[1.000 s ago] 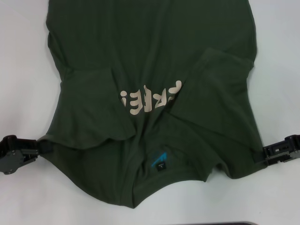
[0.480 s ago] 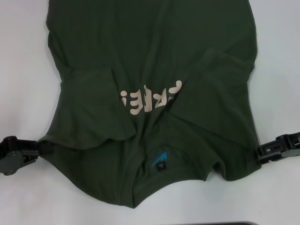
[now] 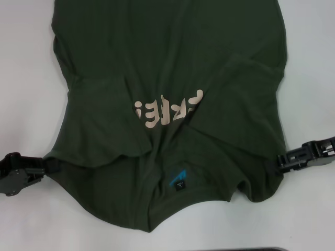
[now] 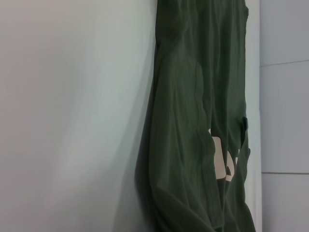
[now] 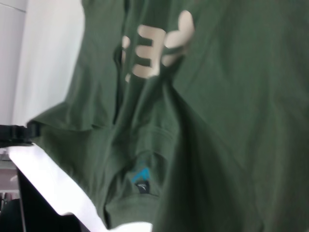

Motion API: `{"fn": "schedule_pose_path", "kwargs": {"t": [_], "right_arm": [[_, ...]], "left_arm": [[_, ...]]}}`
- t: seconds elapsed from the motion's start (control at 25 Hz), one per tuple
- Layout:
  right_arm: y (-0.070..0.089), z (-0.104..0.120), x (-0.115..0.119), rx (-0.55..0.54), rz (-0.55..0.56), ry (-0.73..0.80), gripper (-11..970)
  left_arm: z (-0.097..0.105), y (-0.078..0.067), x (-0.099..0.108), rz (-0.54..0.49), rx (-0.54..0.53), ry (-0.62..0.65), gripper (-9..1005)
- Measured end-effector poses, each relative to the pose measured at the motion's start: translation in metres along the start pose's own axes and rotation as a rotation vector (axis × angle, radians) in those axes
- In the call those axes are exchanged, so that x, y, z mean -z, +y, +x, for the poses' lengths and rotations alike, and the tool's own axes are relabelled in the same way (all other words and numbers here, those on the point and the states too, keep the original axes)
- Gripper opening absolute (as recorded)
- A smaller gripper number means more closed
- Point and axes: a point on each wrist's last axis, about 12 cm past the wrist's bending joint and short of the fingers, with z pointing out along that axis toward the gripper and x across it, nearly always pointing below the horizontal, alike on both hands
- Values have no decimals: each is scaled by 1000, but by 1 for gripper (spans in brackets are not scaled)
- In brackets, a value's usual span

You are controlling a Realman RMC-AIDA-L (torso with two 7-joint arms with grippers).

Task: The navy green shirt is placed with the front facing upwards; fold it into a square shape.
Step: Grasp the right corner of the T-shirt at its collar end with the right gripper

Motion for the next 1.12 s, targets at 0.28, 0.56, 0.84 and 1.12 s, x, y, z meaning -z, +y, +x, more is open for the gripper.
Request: {"fn": "schedule_pose_path", "kwargs": {"t": [0.28,0.56,0.84,1.12], "right_arm": [[5,-5,0,30,-47,-53,775],[2,-5,-5,12,-29,-36,774],[-3,1,10,-25,-8,-27,774],[-9,4,21,-57,18,-39,775]], "left_arm": [[0,0,-1,3,0,0,32],[0,0,-1,4,-2,-2,32],[2,1,0,1,3,-3,31],[2,1,0,1,3,-4,31]]}}
